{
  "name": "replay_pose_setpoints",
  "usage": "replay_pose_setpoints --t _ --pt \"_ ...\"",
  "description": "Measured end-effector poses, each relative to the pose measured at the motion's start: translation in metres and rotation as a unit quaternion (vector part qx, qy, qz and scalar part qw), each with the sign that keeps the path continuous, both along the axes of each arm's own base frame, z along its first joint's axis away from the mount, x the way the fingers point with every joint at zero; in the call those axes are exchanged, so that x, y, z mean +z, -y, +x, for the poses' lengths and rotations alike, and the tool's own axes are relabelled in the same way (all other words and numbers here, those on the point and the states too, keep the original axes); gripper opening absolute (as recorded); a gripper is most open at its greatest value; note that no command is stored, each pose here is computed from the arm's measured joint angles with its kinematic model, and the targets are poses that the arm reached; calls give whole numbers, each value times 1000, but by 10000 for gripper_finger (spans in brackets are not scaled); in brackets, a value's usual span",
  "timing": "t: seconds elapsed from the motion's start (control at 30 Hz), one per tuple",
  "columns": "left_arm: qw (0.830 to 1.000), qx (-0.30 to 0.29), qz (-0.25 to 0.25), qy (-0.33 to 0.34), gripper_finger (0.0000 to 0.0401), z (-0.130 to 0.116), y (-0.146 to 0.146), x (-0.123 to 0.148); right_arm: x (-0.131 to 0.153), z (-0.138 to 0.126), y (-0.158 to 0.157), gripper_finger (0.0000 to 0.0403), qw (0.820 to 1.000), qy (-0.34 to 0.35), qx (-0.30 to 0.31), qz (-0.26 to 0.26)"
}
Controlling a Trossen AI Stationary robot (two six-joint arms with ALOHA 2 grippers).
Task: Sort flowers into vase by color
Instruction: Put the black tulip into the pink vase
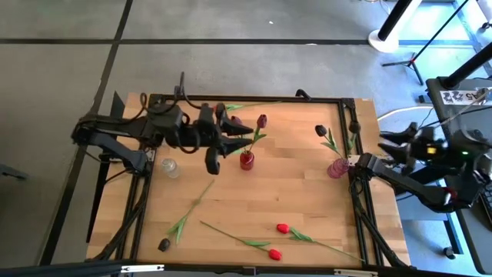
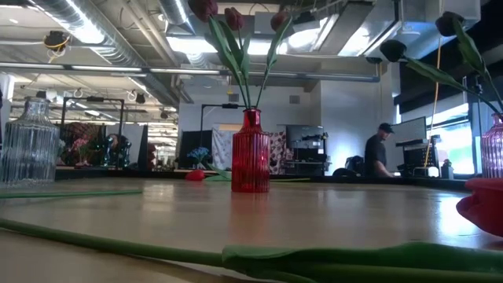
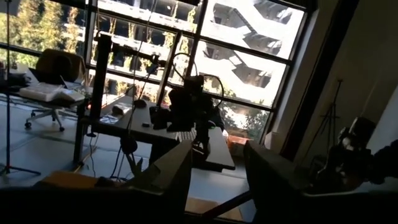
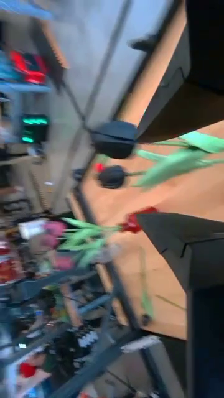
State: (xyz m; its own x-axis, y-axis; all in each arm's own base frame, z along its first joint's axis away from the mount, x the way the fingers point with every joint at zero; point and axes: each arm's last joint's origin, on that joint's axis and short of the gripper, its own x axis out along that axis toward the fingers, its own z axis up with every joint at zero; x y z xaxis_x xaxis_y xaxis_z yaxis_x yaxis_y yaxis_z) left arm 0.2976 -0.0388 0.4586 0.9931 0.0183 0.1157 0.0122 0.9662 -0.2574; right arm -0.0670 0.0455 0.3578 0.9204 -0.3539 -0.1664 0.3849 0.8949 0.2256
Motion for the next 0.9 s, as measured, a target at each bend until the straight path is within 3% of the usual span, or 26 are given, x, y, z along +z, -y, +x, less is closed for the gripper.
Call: replay_pose_setpoints --t 0.1,0.2,0.33,0.47,0.67,0.8,0.9 --pt "999 -9 -32 -4 144 4 4 -3 14 -5 -1 195 998 36 -30 -30" --pt "1000 -14 -8 -19 144 4 6 -6 21 -7 1 195 995 48 -75 -48" --pt "999 8 0 -40 144 1 4 -9 28 2 9 195 989 68 -129 -8" --pt "997 1 0 -74 134 -18 3 -5 37 19 20 195 987 77 -140 27" --pt "986 -8 0 -168 99 -59 10 -9 48 40 38 195 970 75 -226 47" --pt "958 -15 -78 -274 63 -80 18 -25 57 46 42 195 967 102 -229 37" --pt "914 -23 -141 -380 38 -88 30 -45 61 46 42 195 965 125 -229 29"
